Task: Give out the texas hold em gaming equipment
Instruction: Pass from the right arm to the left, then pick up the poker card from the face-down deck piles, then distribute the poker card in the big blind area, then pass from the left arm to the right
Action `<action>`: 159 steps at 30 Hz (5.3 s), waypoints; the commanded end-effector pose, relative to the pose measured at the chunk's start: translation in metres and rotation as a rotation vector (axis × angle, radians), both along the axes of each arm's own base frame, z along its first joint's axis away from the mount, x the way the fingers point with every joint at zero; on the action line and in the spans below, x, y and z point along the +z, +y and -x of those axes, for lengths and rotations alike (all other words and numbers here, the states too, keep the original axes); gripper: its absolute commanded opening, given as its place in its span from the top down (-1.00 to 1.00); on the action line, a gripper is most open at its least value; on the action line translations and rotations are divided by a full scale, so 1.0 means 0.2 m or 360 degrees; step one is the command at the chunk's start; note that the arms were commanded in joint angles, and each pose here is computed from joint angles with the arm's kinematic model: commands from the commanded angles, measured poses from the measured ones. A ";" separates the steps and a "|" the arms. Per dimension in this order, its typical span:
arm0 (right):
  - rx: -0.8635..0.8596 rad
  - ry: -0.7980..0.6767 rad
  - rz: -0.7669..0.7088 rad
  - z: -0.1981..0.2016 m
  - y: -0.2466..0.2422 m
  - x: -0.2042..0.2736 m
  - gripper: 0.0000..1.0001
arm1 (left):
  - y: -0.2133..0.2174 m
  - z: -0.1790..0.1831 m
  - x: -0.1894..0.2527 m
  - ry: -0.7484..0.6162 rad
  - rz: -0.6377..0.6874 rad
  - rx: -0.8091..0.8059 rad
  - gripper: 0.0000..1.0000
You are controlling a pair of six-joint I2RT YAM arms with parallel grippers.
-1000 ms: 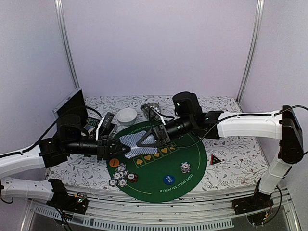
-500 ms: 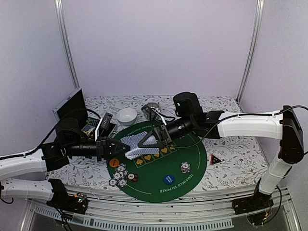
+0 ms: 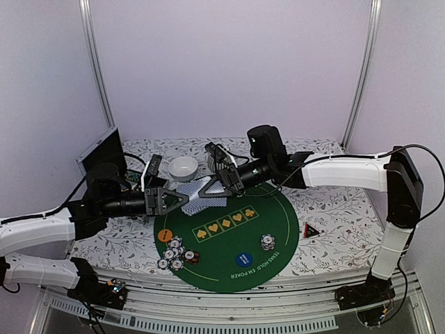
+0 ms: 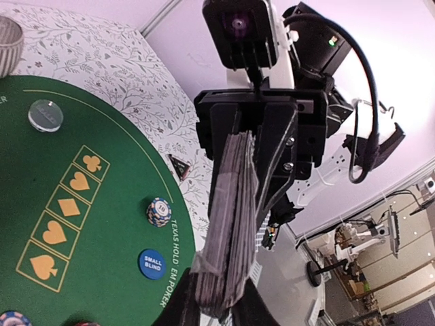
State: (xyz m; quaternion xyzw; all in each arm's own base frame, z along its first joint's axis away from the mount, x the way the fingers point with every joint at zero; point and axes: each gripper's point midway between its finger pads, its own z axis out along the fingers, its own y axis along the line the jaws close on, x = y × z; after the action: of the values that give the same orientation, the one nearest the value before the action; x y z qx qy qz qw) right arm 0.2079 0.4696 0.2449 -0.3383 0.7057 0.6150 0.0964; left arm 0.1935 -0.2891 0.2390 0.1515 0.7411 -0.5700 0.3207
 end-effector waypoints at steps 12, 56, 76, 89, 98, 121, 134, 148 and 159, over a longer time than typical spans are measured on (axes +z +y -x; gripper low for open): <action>0.0016 -0.0023 -0.0015 0.01 0.06 0.00 0.95 | -0.05 0.01 0.08 -0.0149 0.0110 -0.0129 0.42; -0.0238 -0.0209 0.0018 -0.04 -0.21 0.01 0.96 | 0.02 0.04 0.05 -0.0109 0.0149 -0.0049 0.79; -0.0299 -0.0230 0.0083 -0.07 -0.25 -0.01 0.96 | 0.05 0.04 0.06 -0.0123 0.0153 -0.0012 0.88; -0.0842 -0.0282 0.0497 -0.31 -0.79 -0.10 0.96 | 0.29 -0.20 0.00 -0.0125 -0.0233 0.0466 1.00; -0.0705 -0.0221 0.0913 -0.26 -0.89 -0.34 0.96 | 0.42 -0.49 0.18 -0.0275 -0.0429 0.0670 1.00; -0.0605 0.0406 0.0416 -0.45 0.32 -0.81 0.96 | 0.76 -0.57 0.32 -0.0525 -0.0430 0.1075 1.00; -0.0757 0.0516 0.0488 -0.47 0.39 -0.96 0.61 | 0.75 -0.55 0.31 -0.0522 -0.0410 0.1034 1.00; -0.0955 -0.0067 0.0548 -0.43 0.06 -0.46 -0.98 | 0.65 -0.54 0.27 -0.0500 -0.0358 0.0843 1.00; -0.0598 -0.0909 0.0013 -0.13 -0.13 0.30 -0.98 | 0.20 -0.21 0.28 -0.0541 -0.0145 0.0024 1.00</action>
State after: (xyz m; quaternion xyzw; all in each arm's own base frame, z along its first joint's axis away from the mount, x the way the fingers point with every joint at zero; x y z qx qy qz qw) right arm 0.2629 0.4491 0.2808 -0.2764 0.7692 0.4473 0.3631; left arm 0.2793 -0.2062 0.2785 0.1530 0.7486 -0.4368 0.4748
